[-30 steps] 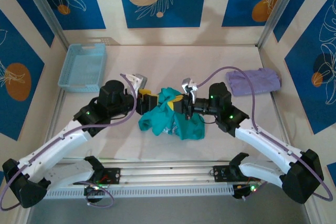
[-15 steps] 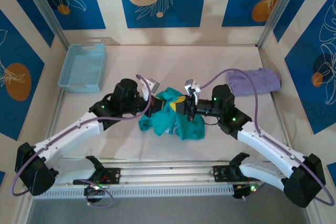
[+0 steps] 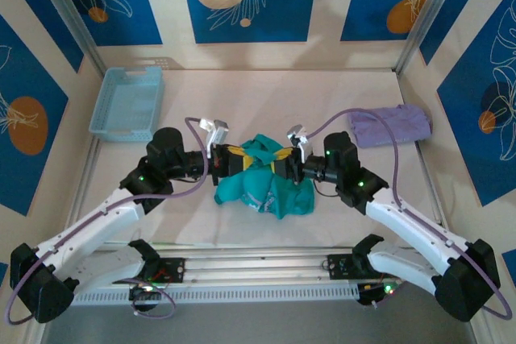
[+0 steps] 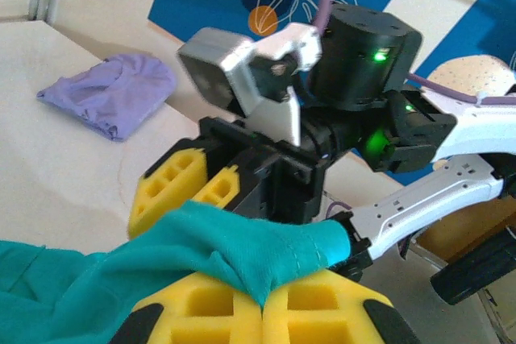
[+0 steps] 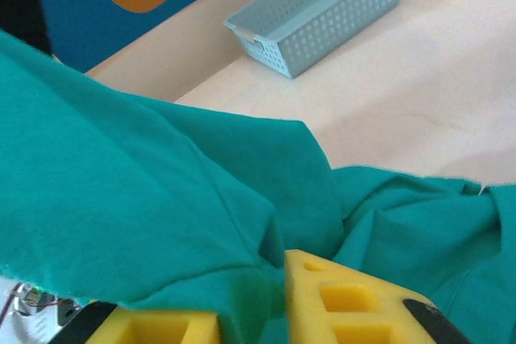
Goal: Fold the inside-out t-shirt
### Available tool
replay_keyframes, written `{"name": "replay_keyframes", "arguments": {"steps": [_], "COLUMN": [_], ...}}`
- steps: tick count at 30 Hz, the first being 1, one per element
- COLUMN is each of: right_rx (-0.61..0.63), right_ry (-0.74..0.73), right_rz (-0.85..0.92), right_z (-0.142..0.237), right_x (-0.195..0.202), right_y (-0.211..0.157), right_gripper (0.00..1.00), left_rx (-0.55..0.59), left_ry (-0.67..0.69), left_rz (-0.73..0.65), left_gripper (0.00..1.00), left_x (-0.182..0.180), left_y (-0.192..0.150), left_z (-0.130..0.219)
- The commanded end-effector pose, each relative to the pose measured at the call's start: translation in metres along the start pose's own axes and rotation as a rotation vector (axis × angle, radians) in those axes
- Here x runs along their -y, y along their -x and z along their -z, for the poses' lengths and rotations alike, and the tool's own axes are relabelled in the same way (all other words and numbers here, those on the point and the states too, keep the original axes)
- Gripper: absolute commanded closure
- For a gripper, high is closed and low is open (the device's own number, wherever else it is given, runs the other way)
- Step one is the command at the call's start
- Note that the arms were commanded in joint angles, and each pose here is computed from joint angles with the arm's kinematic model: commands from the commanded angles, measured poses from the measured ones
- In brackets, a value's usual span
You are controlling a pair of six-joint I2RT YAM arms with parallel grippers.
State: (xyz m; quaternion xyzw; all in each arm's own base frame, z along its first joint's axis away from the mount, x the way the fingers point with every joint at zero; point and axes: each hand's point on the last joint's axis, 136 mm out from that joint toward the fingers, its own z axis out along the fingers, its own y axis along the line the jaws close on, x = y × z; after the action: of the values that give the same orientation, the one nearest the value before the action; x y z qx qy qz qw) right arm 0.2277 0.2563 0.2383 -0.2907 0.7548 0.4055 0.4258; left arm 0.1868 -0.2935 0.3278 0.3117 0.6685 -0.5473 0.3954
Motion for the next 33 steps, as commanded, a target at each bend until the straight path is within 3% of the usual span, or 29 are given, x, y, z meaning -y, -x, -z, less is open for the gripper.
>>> {"name": "replay_keyframes", "arguments": {"steps": [1, 5, 11, 21, 23, 29, 33], "right_rx": [-0.035, -0.052, -0.034, 0.003, 0.009, -0.005, -0.082], "right_ry": [-0.017, -0.020, -0.017, -0.040, -0.055, -0.242, -0.282], "right_rz": [0.001, 0.053, 0.173, 0.325, 0.323, 0.168, 0.024], "right_z": [0.005, 0.019, 0.033, 0.004, -0.002, 0.002, 0.002], "right_x": [-0.001, -0.010, -0.029, -0.043, -0.041, 0.001, 0.023], "right_y": [0.005, 0.010, 0.013, 0.034, 0.041, 0.059, 0.050], "right_gripper": [0.69, 0.59, 0.54, 0.44, 0.48, 0.84, 0.89], "left_rx": [0.039, 0.031, 0.011, -0.008, -0.016, -0.042, -0.019], "left_ry": [-0.044, -0.004, 0.123, 0.100, 0.087, 0.007, -0.093], "left_rz": [-0.038, -0.013, 0.039, 0.050, 0.051, 0.031, 0.011], "left_gripper": [1.00, 1.00, 1.00, 1.00, 1.00, 1.00, 1.00], "left_x": [0.010, 0.001, -0.023, -0.022, -0.021, -0.009, 0.007], "left_y": [0.011, 0.010, 0.009, 0.006, 0.004, -0.001, 0.005], "left_z": [0.006, 0.004, 0.003, -0.001, -0.002, -0.004, -0.005]}}
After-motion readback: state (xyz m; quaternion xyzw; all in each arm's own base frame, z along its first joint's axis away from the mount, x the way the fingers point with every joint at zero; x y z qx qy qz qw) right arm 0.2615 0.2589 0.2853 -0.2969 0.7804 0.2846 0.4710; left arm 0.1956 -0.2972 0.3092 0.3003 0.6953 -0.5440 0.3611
